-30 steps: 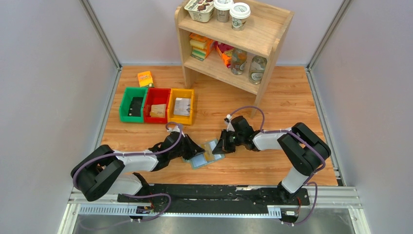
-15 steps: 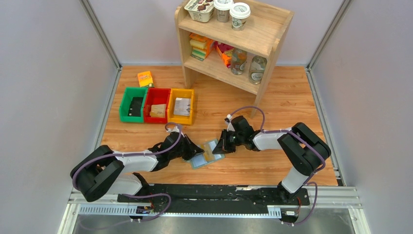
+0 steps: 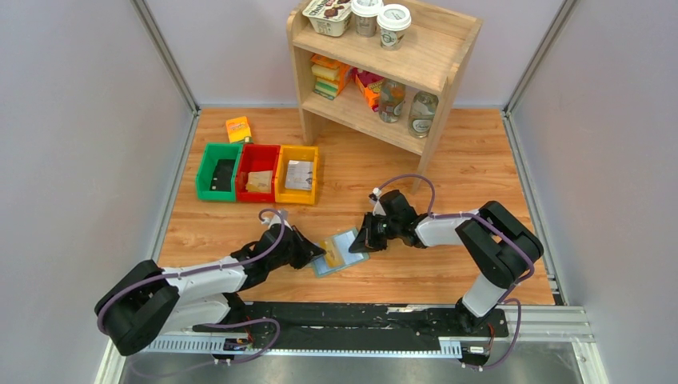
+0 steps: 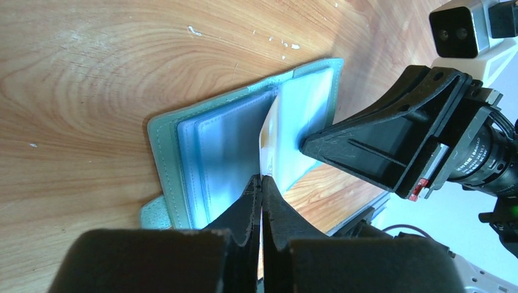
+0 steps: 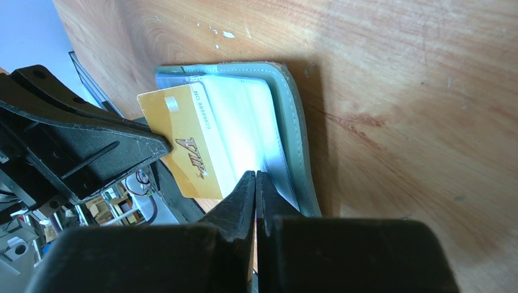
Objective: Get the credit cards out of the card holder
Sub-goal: Remove the credit card from the card holder, then place the credit card in the storage box.
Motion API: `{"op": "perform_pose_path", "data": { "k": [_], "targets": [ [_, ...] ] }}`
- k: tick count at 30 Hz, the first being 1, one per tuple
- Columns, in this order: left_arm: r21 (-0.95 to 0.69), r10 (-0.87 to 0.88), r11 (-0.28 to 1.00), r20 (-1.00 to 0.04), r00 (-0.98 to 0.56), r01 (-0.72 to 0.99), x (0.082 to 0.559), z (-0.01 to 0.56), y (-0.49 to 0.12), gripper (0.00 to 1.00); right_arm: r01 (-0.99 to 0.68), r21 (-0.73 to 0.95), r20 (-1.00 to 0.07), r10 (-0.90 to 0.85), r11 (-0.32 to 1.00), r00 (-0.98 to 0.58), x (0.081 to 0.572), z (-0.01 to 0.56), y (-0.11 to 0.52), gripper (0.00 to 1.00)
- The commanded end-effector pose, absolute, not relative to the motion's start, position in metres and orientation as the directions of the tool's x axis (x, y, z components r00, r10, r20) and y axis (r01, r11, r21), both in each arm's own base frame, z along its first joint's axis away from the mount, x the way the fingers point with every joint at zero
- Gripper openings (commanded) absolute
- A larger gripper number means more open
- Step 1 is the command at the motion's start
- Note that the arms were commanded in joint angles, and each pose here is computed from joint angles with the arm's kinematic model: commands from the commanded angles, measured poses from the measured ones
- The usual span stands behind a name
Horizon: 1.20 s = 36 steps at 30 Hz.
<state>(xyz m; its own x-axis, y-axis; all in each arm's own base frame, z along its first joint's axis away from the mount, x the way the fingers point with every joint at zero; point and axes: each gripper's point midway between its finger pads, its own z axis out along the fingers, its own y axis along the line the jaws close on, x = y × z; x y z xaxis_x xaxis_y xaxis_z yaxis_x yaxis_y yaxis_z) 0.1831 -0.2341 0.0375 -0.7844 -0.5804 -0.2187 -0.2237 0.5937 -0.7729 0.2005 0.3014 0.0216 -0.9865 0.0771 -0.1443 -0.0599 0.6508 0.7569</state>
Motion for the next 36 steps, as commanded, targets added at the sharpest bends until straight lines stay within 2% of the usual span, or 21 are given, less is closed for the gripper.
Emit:
{"op": "perform_pose_path", "data": {
  "k": [1,6,14,19,21,26,27,28,29,32,36],
  "targets": [
    [-0.781,-0.596,0.592,-0.256,-0.761,-0.201,0.189,0.044,-0.229,0.0,-0.001,0.669,-0.13,0.116,0.743,-0.985,0.199,-0.008,0.278,0.02],
    [-0.76,-0.608,0.623,-0.321,-0.727,-0.185,0.189,0.055,-0.211,0.0,-0.008,0.674,-0.138,0.116,0.739,-0.984,0.2,-0.005,0.278,0.02],
    [-0.798,-0.693,0.581,-0.381,-0.612,-0.162,0.191,0.089,-0.18,0.0,-0.042,0.691,-0.171,0.107,0.722,-0.979,0.205,0.009,0.283,0.03],
    [-0.825,-0.771,0.545,-0.421,-0.478,-0.152,0.213,0.121,-0.153,0.0,-0.115,0.711,-0.248,0.094,0.693,-0.964,0.216,0.041,0.29,0.12],
    [-0.842,-0.805,0.519,-0.423,-0.416,-0.147,0.226,0.14,-0.139,0.0,-0.171,0.706,-0.32,0.094,0.687,-0.943,0.227,0.063,0.292,0.17],
    [-0.86,-0.868,0.476,-0.424,-0.258,-0.185,0.265,0.169,-0.088,0.0,-0.284,0.628,-0.502,0.099,0.724,-0.859,0.252,0.117,0.281,0.4],
    [-0.873,-0.875,0.456,-0.406,-0.263,-0.169,0.272,0.175,-0.086,0.0,-0.298,0.607,-0.537,0.105,0.737,-0.837,0.257,0.126,0.276,0.44],
    [-0.887,-0.901,0.421,-0.383,-0.206,-0.192,0.281,0.179,-0.068,0.0,-0.307,0.591,-0.567,0.113,0.746,-0.816,0.26,0.137,0.271,0.51],
    [-0.906,-0.906,0.397,-0.36,-0.223,-0.15,0.29,0.186,-0.071,0.0,-0.306,0.572,-0.593,0.126,0.761,-0.795,0.264,0.146,0.264,0.57],
    [-0.932,-0.943,0.325,-0.307,-0.13,-0.157,0.31,0.194,-0.044,0.0,-0.303,0.52,-0.68,0.172,0.799,-0.713,0.268,0.174,0.24,0.73],
    [-0.937,-0.949,0.314,-0.308,-0.063,-0.154,0.34,0.203,-0.03,0.0,-0.227,0.422,-0.777,0.221,0.878,-0.589,0.27,0.194,0.195,0.93]
  ]
}}
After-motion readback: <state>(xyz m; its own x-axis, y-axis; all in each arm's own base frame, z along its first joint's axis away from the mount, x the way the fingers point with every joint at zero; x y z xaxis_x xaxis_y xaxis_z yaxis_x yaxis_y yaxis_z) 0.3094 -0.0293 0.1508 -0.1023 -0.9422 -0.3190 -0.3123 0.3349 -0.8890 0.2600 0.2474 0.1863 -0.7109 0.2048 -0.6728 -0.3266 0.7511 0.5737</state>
